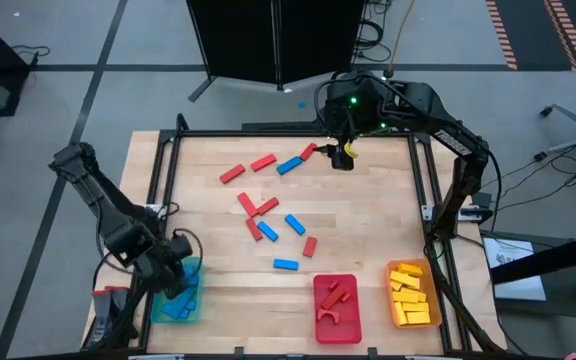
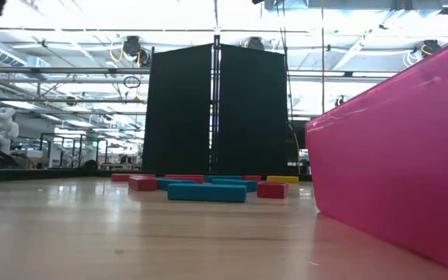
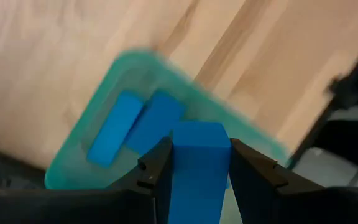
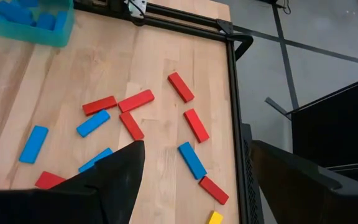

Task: Sort blocks
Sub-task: Put the blue block into the blue bin

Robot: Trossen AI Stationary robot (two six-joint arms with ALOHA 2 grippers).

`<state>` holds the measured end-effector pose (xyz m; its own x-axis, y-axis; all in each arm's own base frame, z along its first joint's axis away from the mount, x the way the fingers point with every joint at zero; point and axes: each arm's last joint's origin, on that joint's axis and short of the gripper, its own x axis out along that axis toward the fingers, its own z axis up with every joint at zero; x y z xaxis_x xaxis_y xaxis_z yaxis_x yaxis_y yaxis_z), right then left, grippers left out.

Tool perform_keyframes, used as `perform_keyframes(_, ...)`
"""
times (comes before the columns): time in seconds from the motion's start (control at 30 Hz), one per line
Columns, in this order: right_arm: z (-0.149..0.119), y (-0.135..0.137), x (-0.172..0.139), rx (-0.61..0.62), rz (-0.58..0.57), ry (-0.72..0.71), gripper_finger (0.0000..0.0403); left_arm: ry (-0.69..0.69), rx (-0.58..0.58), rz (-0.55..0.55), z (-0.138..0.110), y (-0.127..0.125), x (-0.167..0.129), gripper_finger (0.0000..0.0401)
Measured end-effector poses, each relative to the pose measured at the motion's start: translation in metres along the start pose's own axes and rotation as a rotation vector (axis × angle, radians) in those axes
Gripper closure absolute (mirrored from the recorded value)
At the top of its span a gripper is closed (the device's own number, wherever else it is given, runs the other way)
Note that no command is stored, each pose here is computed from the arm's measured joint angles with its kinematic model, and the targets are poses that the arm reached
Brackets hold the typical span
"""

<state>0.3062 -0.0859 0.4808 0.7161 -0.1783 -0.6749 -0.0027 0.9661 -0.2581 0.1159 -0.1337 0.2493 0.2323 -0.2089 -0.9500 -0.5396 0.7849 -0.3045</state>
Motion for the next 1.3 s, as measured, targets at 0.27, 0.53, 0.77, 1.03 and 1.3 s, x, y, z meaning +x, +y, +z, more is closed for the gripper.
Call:
perform_keyframes(0.27, 0.0, 0.0, 0.0, -0.001, 0.004, 0.0, 0.0117, 0.08, 0.04, 0.046, -0.018, -0.005, 0.015, 0.0181)
perform_keyframes(0.53, 0.0, 0.003, 0.028, 0.082, 0.106, 0.046, 0.0113, 0.094, 0.017, 0.006, -0.018, -0.01, 0.016, 0.0062)
perform_keyframes(0.77, -0.019, 0.029, 0.132, 0.253, 0.098, 0.34, 0.0114, 0.064, -0.046, -0.005, -0.017, -0.011, 0.016, 0.0053)
perform_keyframes(1.03, -0.092, 0.074, 0.243, 0.372, 0.07, 0.679, 0.0115, -0.036, -0.12, -0.013, -0.014, -0.012, 0.016, 0.0051)
perform_keyframes(1.3, -0.128, 0.112, 0.278, 0.455, 0.163, 0.681, 0.0115, -0.053, -0.114, -0.017, -0.014, -0.012, 0.016, 0.0051)
